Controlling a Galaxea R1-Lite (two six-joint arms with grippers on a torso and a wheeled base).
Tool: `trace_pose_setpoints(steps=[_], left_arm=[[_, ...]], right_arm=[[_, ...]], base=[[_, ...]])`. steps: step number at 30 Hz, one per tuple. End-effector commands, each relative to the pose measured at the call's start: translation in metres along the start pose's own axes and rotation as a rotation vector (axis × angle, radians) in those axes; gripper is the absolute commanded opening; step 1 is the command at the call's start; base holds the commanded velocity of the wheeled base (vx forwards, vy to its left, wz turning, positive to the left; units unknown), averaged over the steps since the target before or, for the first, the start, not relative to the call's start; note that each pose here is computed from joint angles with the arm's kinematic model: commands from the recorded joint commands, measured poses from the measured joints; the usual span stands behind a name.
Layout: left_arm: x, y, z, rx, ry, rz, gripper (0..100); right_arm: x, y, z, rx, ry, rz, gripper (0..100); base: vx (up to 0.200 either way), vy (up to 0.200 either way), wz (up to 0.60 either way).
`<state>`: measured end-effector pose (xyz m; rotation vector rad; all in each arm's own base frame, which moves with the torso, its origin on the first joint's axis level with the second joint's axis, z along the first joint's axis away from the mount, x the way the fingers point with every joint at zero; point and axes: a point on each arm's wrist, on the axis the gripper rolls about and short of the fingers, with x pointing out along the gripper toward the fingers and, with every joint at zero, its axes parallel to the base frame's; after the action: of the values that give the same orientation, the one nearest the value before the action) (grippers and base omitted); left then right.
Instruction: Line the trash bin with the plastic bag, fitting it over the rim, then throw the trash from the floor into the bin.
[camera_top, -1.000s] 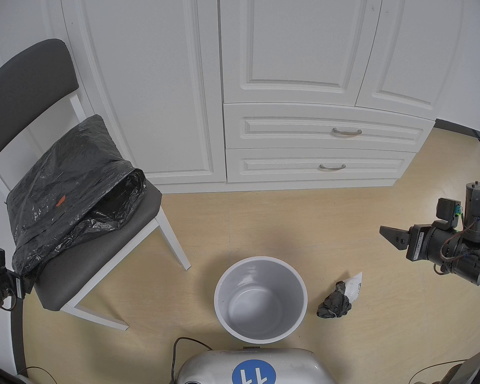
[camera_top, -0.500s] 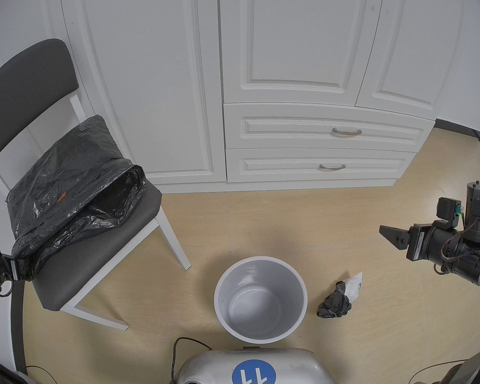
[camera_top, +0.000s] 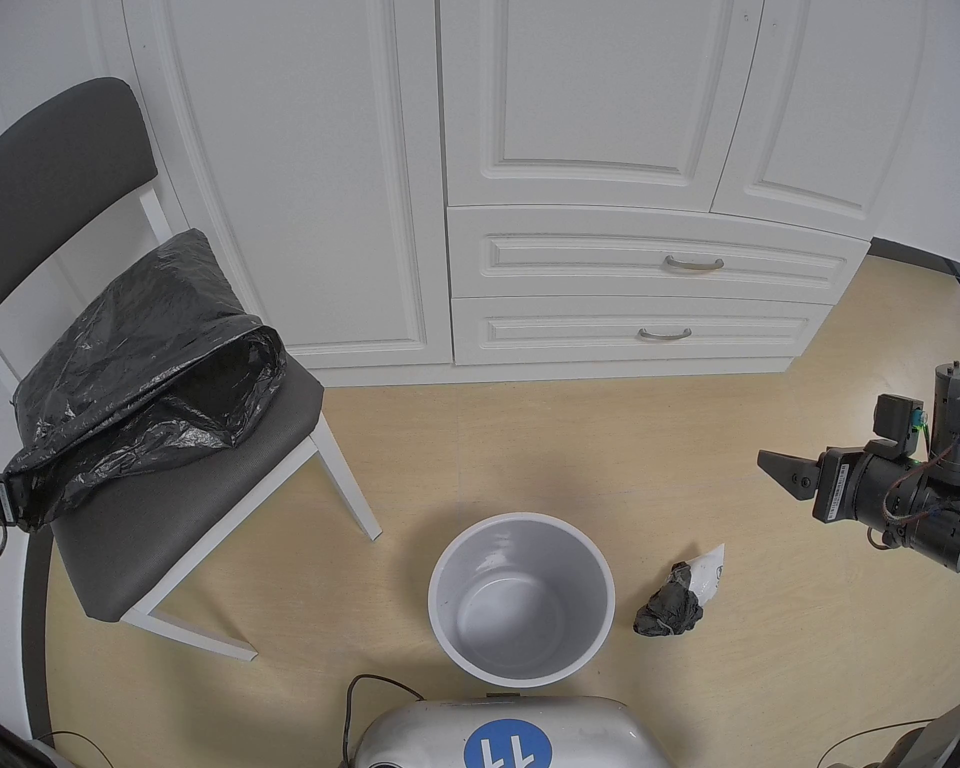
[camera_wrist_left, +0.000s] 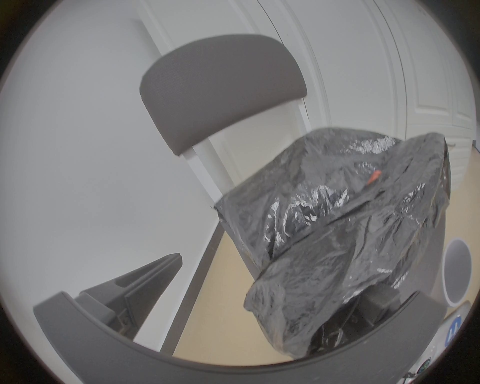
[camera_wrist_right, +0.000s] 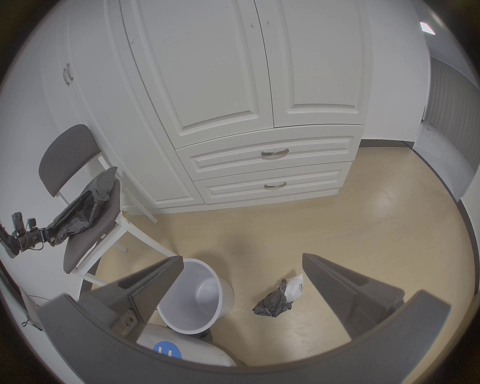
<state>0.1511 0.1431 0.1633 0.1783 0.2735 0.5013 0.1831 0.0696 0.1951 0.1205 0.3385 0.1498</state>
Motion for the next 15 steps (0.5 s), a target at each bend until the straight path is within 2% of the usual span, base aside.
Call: trace_pose_setpoints(steps=[1,4,15], left_arm=[[-0.001,0.004,0.008,-0.013,-0.065,0.029,100],[-0.005,0.007,0.011,-0.003,-0.113,0.057,100],[-0.031,0.003,0.020,0.025,-0.188,0.083,100]], right_arm=[[-0.001,0.000,0.001,0.001,-0.005,0.002,100],[-0.001,0.002,0.000,-0.001,-0.004,0.009,100],[-0.001,0.002,0.000,-0.003,-0.003,0.014,100]], base=[[0.000,0.000,0.00],[0.000,0.000,0.00],[0.000,0.000,0.00]])
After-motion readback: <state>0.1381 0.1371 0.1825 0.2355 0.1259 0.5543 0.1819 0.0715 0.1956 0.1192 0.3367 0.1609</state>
